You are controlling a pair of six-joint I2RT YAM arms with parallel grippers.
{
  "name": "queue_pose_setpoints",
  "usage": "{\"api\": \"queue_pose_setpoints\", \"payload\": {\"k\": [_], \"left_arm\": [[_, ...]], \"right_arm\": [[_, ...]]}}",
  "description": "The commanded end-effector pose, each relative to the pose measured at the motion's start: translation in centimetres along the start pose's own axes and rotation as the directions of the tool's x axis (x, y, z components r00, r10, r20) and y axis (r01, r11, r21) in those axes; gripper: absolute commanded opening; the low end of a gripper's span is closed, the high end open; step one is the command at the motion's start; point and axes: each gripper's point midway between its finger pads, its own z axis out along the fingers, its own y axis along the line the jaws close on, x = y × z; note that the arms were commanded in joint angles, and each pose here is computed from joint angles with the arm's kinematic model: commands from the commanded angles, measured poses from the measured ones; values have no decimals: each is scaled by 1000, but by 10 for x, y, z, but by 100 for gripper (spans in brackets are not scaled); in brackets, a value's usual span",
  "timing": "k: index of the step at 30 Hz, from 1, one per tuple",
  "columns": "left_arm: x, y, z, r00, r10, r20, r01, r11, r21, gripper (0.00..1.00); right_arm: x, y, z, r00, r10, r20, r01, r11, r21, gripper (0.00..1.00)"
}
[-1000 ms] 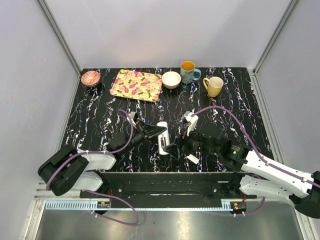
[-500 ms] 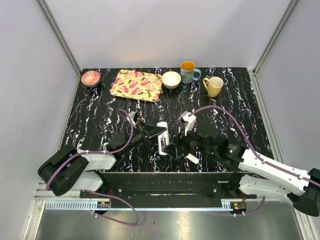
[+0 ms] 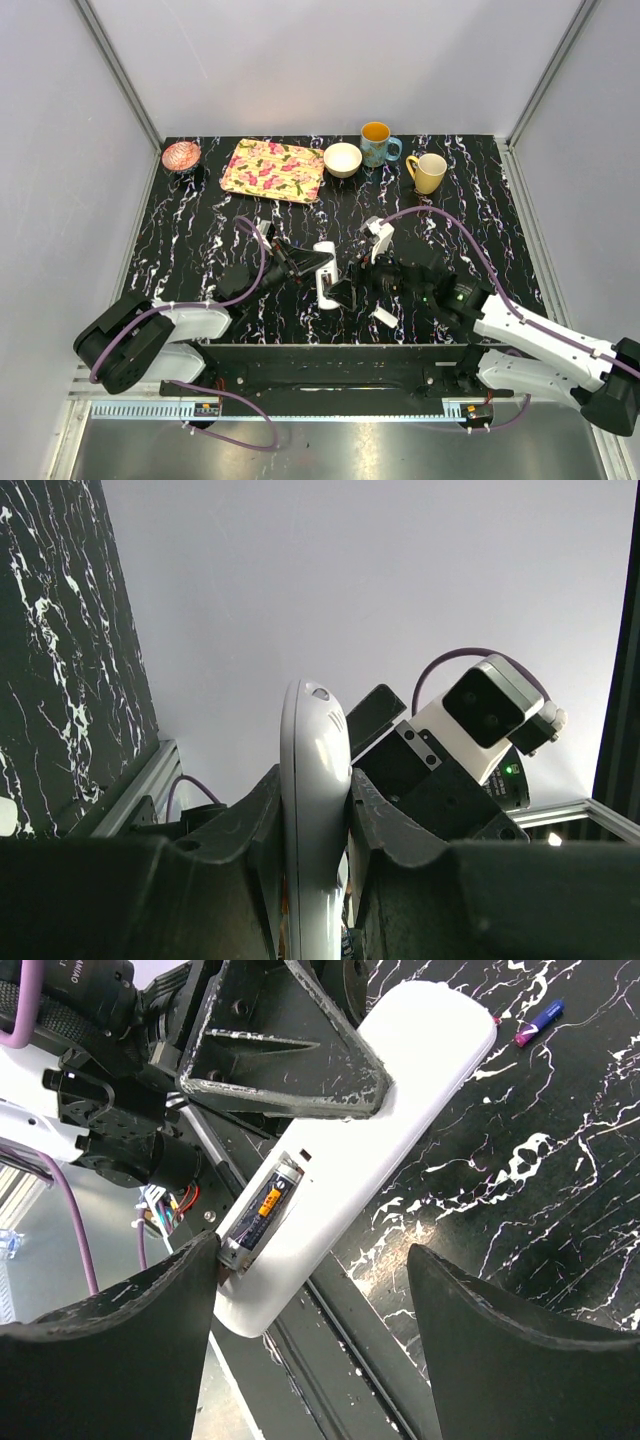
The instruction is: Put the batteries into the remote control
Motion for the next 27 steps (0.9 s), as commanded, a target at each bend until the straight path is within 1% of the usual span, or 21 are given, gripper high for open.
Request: {"api": "queue_pose_setpoints", "payload": {"k": [1, 12, 15, 19, 20, 21, 22, 25, 27], "left_arm": [[22, -119, -22, 986, 159, -41, -123, 880, 459, 0], [25, -122, -23, 984, 173, -43, -133, 873, 470, 0], [26, -124, -23, 983, 180, -47, -136, 869, 475, 0], [27, -127, -24, 980, 192, -47, -145, 862, 486, 0], [28, -129, -25, 979, 196, -49, -148, 859, 491, 0], [29, -130, -25, 979, 199, -50, -149, 858, 492, 0], [29, -130, -25, 978, 202, -52, -151, 856, 495, 0], [30, -133, -26, 977, 209, -51, -156, 851, 501, 0], [31, -133, -27, 976, 210, -52, -155, 850, 503, 0]], "right_arm": [[-6, -3, 5, 1000, 14, 23, -14, 1000, -4, 77], [-1, 3, 17, 999, 34, -12, -34, 998, -54, 77], [1, 3, 19, 999, 44, -21, -45, 997, -63, 73], [7, 2, 22, 996, 88, -33, -90, 993, -81, 65], [9, 2, 22, 995, 95, -37, -98, 991, -88, 60], [13, 1, 23, 992, 116, -53, -120, 989, -88, 58], [7, 3, 25, 993, 117, -30, -120, 987, -104, 57], [8, 3, 28, 989, 144, -35, -147, 982, -121, 57], [9, 3, 31, 986, 159, -44, -164, 978, -131, 60]]}}
